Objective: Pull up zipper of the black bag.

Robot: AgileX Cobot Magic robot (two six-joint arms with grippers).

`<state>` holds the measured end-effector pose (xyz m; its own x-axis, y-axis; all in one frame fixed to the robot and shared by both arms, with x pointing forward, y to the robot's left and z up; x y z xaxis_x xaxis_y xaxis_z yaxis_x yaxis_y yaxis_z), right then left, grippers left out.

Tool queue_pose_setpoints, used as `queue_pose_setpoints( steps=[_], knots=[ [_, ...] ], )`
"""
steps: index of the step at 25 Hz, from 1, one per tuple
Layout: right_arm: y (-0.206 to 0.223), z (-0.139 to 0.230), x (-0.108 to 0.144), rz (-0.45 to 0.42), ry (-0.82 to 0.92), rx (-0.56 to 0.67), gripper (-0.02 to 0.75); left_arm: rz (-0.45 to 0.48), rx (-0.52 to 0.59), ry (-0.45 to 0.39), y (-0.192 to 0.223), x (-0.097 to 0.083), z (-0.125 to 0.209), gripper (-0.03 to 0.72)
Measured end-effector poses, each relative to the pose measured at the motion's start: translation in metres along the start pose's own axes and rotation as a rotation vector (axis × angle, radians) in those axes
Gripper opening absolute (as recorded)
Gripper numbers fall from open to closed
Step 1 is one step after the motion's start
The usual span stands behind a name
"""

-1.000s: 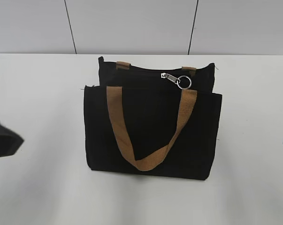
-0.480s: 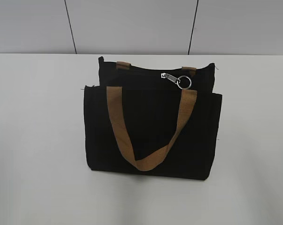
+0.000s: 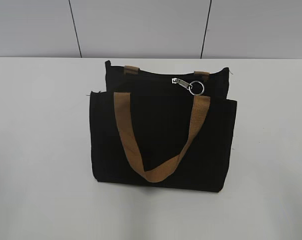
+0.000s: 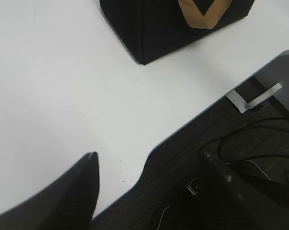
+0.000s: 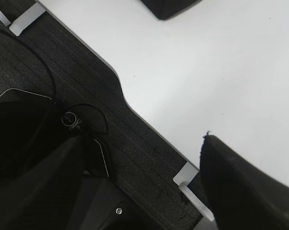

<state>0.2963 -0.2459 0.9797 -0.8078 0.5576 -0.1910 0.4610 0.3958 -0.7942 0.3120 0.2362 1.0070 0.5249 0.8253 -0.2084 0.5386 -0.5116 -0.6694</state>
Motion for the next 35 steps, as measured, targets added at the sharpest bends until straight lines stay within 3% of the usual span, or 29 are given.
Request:
queue_pose_setpoints(
  steps=[19,23,29,35],
  knots=[
    [0.013,-0.008,-0.004,0.03,0.017,-0.068,0.576,-0.017,0.011,0.021,0.004,0.001,-0.001,0.47],
    [0.013,-0.007,-0.007,0.045,0.038,-0.063,0.576,-0.069,-0.003,-0.028,0.004,0.009,-0.003,0.468],
    [0.005,0.0,-0.024,0.197,0.199,-0.067,0.576,-0.23,-0.047,-0.181,0.0,0.031,-0.006,0.468],
    [-0.015,0.015,-0.04,0.465,0.412,-0.104,0.576,-0.43,-0.182,-0.369,-0.021,0.055,-0.003,0.445]
  ],
)
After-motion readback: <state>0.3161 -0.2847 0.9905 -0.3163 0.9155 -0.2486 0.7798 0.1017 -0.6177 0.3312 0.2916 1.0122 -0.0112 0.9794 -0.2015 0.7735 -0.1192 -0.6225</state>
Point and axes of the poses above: a point on each arm's last joint axis where the gripper is mounted, y pointing out along that axis toward the gripper, x along the wrist's bending axis when the last joint is at zero, z = x × y, the point moved 8 cm from there along y, pointing out along that axis toward the gripper, and after that the axes turned 13 degrees about -y, right-handed, at the moved point
